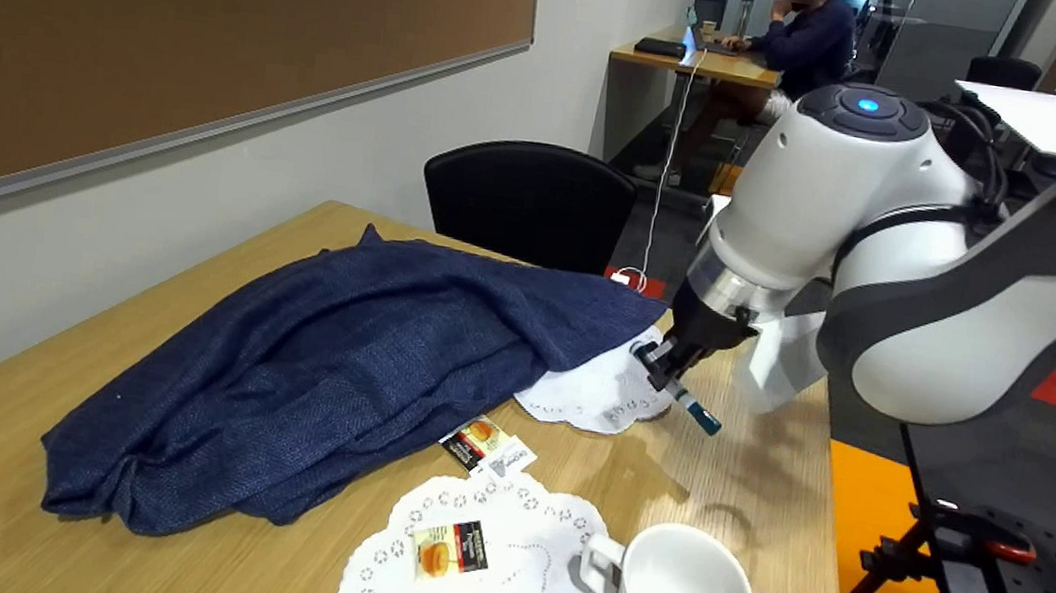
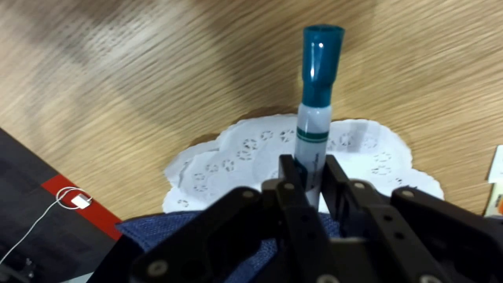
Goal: Move the marker slightly to the right
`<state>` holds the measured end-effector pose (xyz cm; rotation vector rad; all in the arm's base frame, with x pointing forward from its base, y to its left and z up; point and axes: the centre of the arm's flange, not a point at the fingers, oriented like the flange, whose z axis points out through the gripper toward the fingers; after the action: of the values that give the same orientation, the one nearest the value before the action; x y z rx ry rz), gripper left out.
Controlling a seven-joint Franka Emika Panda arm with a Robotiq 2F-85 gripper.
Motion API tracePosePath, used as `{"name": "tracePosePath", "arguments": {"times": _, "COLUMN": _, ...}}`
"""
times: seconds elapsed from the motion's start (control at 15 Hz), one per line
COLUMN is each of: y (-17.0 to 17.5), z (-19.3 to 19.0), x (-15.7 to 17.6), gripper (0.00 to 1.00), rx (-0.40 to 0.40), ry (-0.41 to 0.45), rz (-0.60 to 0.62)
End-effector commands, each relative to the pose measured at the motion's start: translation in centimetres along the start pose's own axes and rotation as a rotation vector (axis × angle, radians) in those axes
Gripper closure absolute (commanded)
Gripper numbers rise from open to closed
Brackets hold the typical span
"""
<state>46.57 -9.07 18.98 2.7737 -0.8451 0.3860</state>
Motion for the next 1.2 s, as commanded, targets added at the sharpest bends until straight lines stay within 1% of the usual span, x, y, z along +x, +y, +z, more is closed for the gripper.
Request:
{"name": "tracePosePath", "arguments": {"times": 0.0, "y": 2.0, "z": -1.4, "x": 1.1, "gripper": 0.95, "rx": -0.031, "ry": -0.077, "rz": 0.068}}
{"name": "tracePosePath", "arguments": {"times": 0.27, "y": 5.3, "z": -0.3, "x": 3.0, "gripper": 0.95, "rx": -0.062, "ry": -0.192, "rz": 0.177}}
{"name": "tracePosePath", "arguments": {"times": 0.47, "y": 7.4, "z": 0.1, "x": 4.2, "gripper": 0.95, "rx": -0.073, "ry": -0.231, "rz": 0.289}}
{"name": "tracePosePath", "arguments": {"times": 0.67, "y": 8.6, "z": 1.2, "x": 5.1, "gripper": 0.95, "rx": -0.050, "ry": -0.231, "rz": 0.425}}
{"name": "tracePosePath", "arguments": {"times": 0.93, "y": 9.1, "z": 2.8, "x": 4.8, "gripper": 0.95, "rx": 0.004, "ry": -0.231, "rz": 0.593}}
{"name": "tracePosePath", "arguments": {"times": 1.13, "y": 9.5, "z": 3.7, "x": 4.5, "gripper": 0.95, "rx": 0.017, "ry": -0.226, "rz": 0.710}}
